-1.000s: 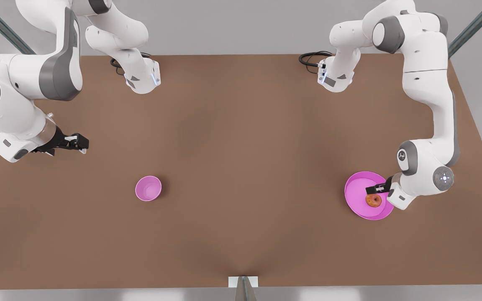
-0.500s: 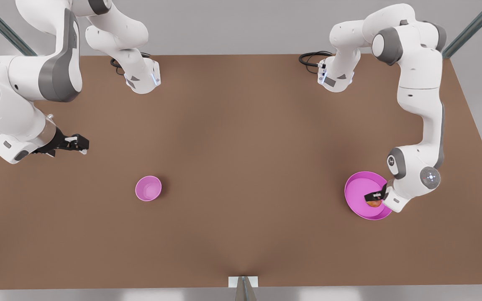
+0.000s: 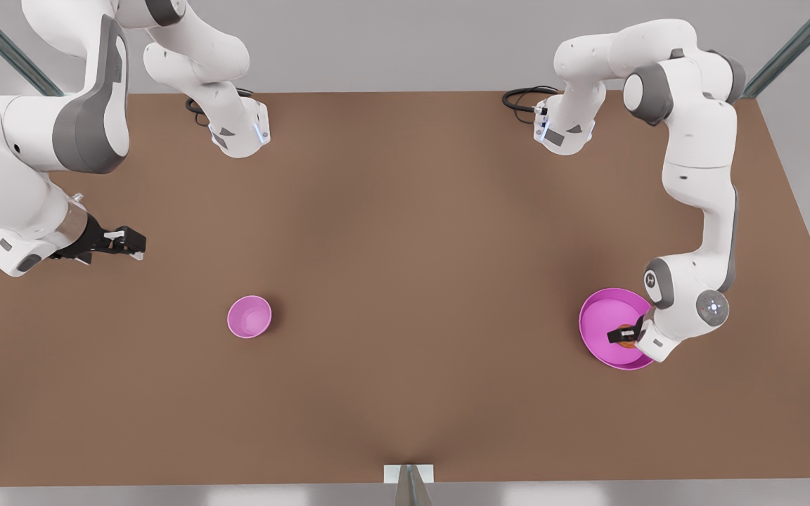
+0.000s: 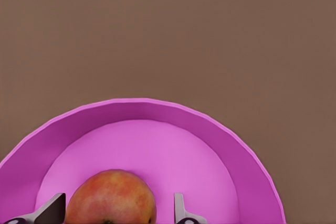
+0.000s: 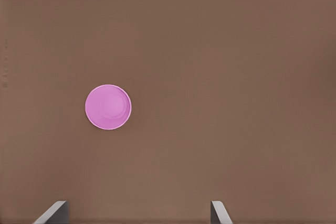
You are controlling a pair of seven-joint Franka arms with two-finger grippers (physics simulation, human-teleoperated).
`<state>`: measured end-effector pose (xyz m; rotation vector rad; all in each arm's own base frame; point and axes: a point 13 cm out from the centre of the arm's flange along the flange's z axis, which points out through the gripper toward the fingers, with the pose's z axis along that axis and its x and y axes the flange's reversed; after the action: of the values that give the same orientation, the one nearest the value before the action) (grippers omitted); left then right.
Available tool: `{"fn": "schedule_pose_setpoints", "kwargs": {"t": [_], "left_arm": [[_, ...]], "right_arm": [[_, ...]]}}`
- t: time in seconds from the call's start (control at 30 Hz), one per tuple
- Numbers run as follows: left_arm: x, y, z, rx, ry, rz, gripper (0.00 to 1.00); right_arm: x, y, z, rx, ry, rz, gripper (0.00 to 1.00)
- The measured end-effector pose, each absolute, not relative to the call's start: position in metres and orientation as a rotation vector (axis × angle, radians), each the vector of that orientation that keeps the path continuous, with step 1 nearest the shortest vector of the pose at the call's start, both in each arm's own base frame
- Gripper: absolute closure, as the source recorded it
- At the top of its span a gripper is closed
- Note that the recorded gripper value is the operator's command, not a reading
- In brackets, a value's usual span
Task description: Use the left arm to pick up the apple from the plate, transfer it to the gripper of the right arm, and then use the right arm to place it into the bowl
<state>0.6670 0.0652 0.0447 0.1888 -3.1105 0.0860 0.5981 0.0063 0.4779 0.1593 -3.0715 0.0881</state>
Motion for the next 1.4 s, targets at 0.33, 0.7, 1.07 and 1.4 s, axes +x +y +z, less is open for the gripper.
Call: {"fn": "schedule_pose_setpoints", "kwargs": {"t": [0.33, 0.7, 1.07, 1.4], "left_arm": [[0.660, 0.066, 0.038, 0.173, -3.098, 0.088, 0.12], [0.660, 0.066, 0.038, 0.158, -3.099, 0.086, 0.27], [0.672, 0.062, 0.068, 0.139, -3.140, 0.081, 0.30], [0.695, -0.135, 0.198, -0.151, -3.234, 0.359, 0.30]], "right_arm": [[0.598, 0.005, 0.477, 0.161, -3.070, 0.085, 0.00], [0.599, 0.005, 0.476, 0.171, -3.068, 0.083, 0.00], [0.599, 0.005, 0.476, 0.176, -3.068, 0.082, 0.00], [0.599, 0.002, 0.474, 0.172, -3.065, 0.081, 0.00]]}}
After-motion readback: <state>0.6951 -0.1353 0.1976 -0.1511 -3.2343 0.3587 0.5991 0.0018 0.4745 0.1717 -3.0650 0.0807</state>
